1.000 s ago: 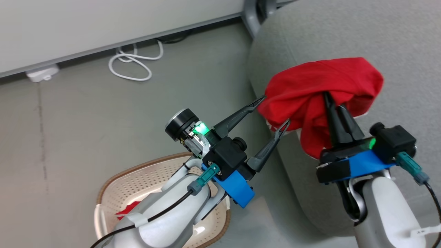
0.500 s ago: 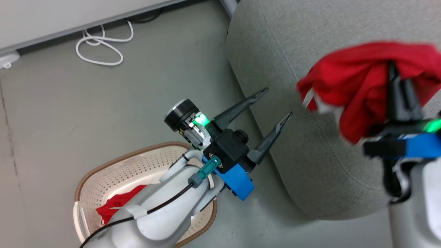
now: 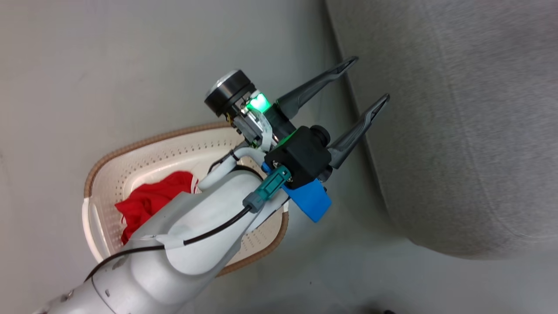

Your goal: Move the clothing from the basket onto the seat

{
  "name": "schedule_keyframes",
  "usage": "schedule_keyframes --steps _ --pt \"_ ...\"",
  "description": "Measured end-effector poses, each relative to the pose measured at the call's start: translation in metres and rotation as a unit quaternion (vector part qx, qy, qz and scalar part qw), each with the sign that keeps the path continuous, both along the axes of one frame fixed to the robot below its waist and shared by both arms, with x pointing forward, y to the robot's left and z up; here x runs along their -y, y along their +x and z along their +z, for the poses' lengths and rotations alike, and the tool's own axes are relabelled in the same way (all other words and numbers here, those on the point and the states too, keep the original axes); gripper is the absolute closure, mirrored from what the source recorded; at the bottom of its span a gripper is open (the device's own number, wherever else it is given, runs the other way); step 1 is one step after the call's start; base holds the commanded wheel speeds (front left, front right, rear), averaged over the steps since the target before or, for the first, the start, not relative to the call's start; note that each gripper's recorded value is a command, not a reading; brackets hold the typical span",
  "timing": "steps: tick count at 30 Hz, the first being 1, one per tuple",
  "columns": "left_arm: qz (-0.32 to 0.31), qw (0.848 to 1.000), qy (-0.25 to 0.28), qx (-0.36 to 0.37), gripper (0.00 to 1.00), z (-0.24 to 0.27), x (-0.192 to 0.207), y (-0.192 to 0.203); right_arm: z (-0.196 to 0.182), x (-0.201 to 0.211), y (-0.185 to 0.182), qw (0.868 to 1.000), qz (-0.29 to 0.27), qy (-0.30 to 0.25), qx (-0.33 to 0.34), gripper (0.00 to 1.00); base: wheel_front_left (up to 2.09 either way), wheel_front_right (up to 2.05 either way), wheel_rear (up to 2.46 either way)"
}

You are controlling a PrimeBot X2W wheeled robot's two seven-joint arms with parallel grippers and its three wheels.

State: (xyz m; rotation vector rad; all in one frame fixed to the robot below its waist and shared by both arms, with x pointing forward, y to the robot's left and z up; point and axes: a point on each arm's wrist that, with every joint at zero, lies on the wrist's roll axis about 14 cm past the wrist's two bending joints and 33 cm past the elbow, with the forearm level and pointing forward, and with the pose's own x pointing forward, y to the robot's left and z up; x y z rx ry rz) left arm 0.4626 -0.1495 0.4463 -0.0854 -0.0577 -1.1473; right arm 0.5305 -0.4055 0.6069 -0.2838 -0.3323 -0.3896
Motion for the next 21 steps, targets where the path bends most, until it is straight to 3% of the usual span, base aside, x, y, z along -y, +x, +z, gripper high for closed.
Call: schedule_keyframes --steps 5,10,16,17,18,19,21 --pt "0.012 1.000 0.006 -0.015 0.00 -0.029 -0.009 0.018 -0.061 0.031 0.028 0.997 -0.036 0.027 -0.068 1.00 0.00 0.00 0.00" --pt "0.028 0.999 0.015 -0.033 0.00 -0.057 -0.021 0.028 -0.153 0.036 0.036 0.982 -0.051 0.072 -0.168 1.00 0.00 0.00 0.00" --pt "0.038 0.998 0.026 -0.043 0.00 -0.070 -0.031 0.031 -0.201 0.032 0.029 0.968 -0.061 0.116 -0.214 1.00 0.00 0.00 0.00" --pt "0.038 0.998 0.026 -0.041 0.00 -0.069 -0.031 0.031 -0.201 0.032 0.028 0.968 -0.062 0.119 -0.214 0.85 0.00 0.00 0.00" --pt "0.038 0.998 0.026 -0.039 0.00 -0.066 -0.031 0.031 -0.199 0.033 0.026 0.967 -0.063 0.121 -0.215 0.49 0.00 0.00 0.00" --pt "0.040 0.998 0.026 -0.036 0.00 -0.064 -0.031 0.031 -0.199 0.034 0.023 0.966 -0.065 0.125 -0.215 0.00 0.00 0.00 0.00" --pt "0.043 0.998 0.026 -0.035 0.00 -0.059 -0.032 0.030 -0.195 0.034 0.017 0.966 -0.067 0.132 -0.213 0.00 0.00 0.00 0.00"
